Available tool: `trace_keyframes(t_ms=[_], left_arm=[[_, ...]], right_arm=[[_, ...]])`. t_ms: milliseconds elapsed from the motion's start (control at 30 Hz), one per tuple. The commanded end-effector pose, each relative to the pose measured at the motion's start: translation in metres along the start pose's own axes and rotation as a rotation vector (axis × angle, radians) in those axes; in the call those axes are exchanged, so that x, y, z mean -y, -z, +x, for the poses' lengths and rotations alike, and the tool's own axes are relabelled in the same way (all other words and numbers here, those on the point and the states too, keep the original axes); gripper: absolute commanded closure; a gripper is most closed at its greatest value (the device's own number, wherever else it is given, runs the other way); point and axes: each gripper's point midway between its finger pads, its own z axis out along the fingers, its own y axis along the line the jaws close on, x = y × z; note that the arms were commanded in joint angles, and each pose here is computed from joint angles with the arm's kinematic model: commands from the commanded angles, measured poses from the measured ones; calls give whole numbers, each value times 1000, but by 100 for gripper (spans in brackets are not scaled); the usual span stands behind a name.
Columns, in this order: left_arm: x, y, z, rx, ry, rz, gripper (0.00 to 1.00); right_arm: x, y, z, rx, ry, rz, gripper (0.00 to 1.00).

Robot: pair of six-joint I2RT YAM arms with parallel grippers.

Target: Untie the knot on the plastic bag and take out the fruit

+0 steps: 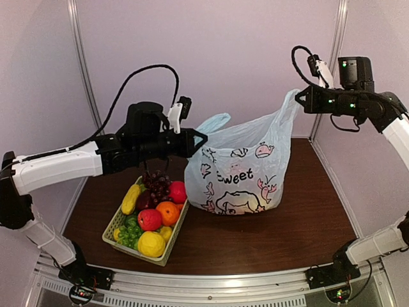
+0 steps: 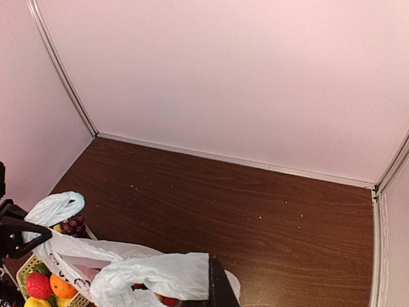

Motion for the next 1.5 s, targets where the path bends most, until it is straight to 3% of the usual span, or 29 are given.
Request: trace_keyframes(t_ms=[0,33,200,400,633,800,967,1133,1467], left_arm=[[-32,10,-19,29,-9,-65,89],[-41,11,-17,25,5,-86,83],[-90,26,2,-12,77,-209,75],[-103,48,7,-8,82,-269,69],[-43,46,-15,17,53,-11,50],[26,32,-23,14,-63,59,32],[61,20,-32,69,-170,-20,13],[66,3,-33,98,-275,-164,4],[63,-35,-34,108,-368,-331,2]], right_arm=[[-10,21,-12,59,6,-90,100],[-14,21,-7,59,3,-119,100],[-26,24,26,22,-9,-213,100],[-42,28,57,-38,-22,-329,100],[-53,31,73,-52,-47,-406,100],[-59,33,72,-31,-71,-444,100],[-61,34,73,-31,-77,-453,100],[-62,32,75,-39,-75,-460,100],[-64,29,84,-57,-84,-471,100]])
